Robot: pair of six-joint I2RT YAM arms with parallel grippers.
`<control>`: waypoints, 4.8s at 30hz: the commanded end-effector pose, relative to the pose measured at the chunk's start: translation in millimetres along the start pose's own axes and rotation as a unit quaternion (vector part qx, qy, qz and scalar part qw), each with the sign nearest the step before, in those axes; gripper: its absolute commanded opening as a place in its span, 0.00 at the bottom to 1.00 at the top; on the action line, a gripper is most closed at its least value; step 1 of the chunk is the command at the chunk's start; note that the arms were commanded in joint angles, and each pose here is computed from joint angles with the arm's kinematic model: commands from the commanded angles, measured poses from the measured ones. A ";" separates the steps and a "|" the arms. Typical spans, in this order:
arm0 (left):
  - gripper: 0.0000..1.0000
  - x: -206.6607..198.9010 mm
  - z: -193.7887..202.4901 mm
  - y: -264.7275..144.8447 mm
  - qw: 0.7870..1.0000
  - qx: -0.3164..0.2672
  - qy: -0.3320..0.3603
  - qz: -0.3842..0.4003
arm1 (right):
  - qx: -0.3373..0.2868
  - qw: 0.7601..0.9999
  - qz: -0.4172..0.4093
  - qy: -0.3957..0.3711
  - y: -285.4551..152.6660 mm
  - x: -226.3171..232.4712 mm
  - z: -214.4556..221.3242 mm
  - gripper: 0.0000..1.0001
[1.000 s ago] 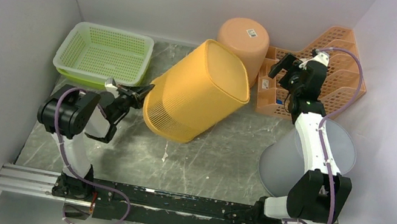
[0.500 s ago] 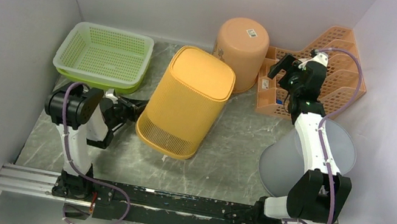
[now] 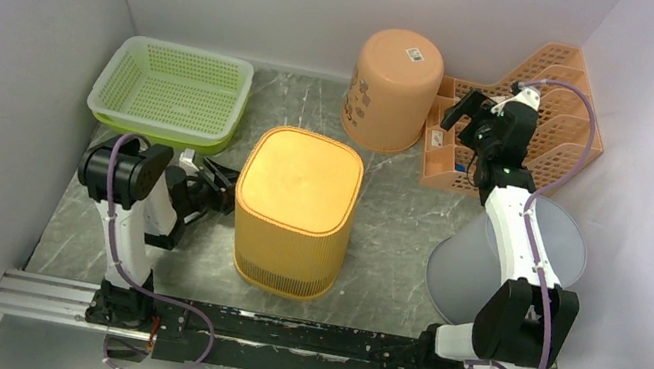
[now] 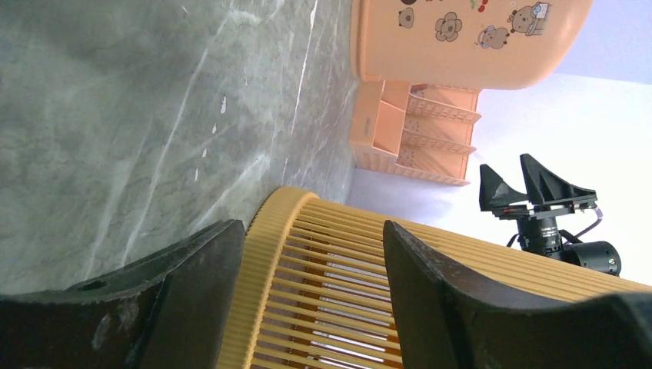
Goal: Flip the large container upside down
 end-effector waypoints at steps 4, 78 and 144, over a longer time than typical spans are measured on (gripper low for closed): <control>0.82 -26.1 4.9 -12.0 0.991 -0.007 0.095 0.099 | -0.005 1.000 -0.003 0.003 2.3 -2.4 0.1 1.00; 0.95 -96.8 161.4 105.9 0.864 0.309 0.389 -0.082 | -0.138 0.986 -0.091 0.029 -18.1 45.2 -106.8 1.00; 0.07 -181.8 -142.4 58.0 0.715 -0.095 0.585 -0.371 | -0.001 0.983 -0.174 -0.060 4.1 109.7 -12.4 1.00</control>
Point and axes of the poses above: each gripper's point midway between its finger pads, its own y axis out along the fingers, its own x axis along the line the jaws close on, z = x × y, the point moved 5 cm from there along -y, back along the fingers, and after that the axes turned 2 degrees about -y, right-handed, at the moved point
